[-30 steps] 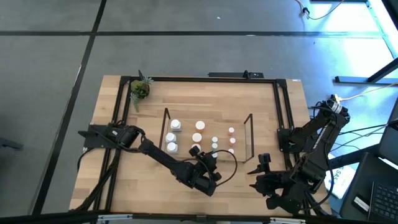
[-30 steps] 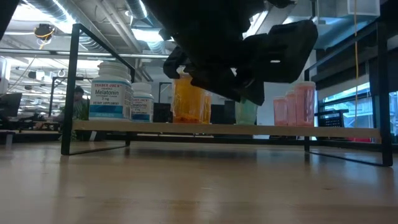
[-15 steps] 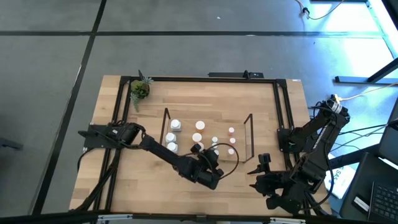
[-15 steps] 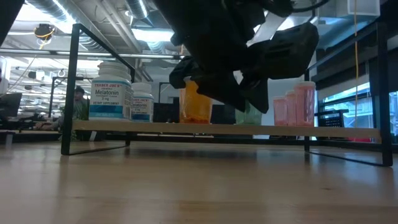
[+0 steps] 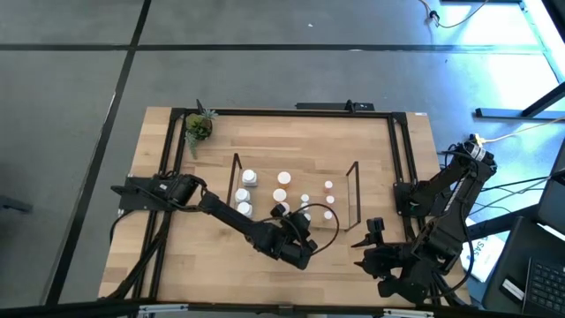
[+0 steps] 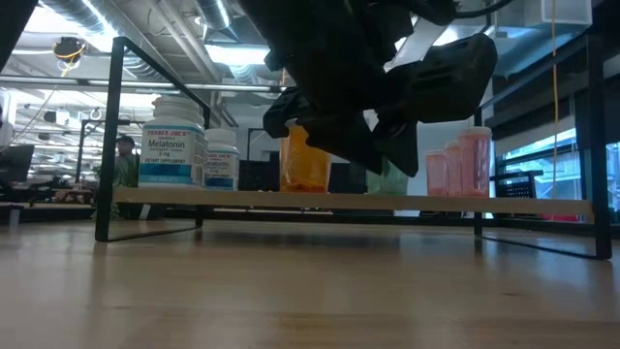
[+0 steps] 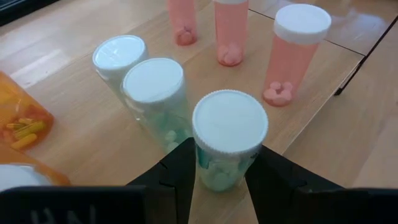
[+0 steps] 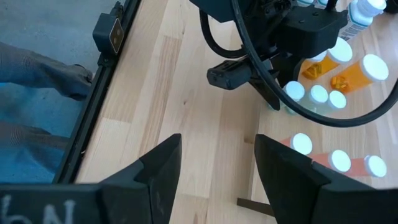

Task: Pick and place medicine bottles onto shelf by color
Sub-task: Put the light blue pill bottle on the shelf aligned with the other light blue pill bottle

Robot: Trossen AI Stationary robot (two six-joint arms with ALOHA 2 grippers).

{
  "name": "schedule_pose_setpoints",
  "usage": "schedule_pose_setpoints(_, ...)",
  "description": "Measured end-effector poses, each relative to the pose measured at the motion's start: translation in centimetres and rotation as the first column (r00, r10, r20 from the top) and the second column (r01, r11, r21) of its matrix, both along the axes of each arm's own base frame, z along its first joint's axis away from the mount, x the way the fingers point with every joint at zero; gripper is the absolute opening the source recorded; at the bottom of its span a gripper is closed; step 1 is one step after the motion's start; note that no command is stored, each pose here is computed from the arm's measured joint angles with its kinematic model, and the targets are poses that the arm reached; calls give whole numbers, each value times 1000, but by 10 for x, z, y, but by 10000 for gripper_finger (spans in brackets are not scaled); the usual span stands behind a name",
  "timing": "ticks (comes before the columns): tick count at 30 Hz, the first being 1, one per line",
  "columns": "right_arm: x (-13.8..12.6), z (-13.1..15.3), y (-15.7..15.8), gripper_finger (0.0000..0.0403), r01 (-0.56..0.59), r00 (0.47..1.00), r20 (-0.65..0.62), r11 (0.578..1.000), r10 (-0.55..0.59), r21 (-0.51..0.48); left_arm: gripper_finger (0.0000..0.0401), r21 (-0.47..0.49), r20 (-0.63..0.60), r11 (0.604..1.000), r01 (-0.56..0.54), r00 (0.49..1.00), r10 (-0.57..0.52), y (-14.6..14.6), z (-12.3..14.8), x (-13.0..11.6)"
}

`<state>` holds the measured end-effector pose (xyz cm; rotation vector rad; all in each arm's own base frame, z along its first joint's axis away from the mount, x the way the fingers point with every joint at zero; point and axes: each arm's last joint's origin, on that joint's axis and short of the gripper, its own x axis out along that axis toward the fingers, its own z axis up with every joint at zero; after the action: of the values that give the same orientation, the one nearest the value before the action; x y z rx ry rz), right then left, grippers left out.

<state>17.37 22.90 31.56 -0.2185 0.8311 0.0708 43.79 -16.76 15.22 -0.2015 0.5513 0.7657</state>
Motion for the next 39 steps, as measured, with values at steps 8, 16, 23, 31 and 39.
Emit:
schedule_pose_setpoints(8, 0, 0, 0, 204, -20, 1000, -1, 1000, 20, -17, 122, 0, 0, 1000, 0, 1000, 0, 0, 0, 0)
schedule_pose_setpoints(16, 0, 0, 0, 204, -20, 1000, -2, 1000, 20, -16, 122, 0, 1, 1000, -3, 1000, 3, 1, 0, 0)
schedule_pose_setpoints(23, 0, 0, 0, 204, -21, 1000, -3, 1000, 21, -16, 122, 0, 2, 1000, -3, 1000, 3, 1, 1, 0)
schedule_pose_setpoints(31, 0, 0, 0, 204, -20, 1000, -3, 1000, 20, -15, 122, 0, -3, 999, -41, 999, 41, 3, 0, -3)
schedule_pose_setpoints(39, 0, 0, 0, 204, -24, 1000, -7, 1000, 24, -13, 122, 0, -3, 999, -41, 999, 41, 3, 0, -3)
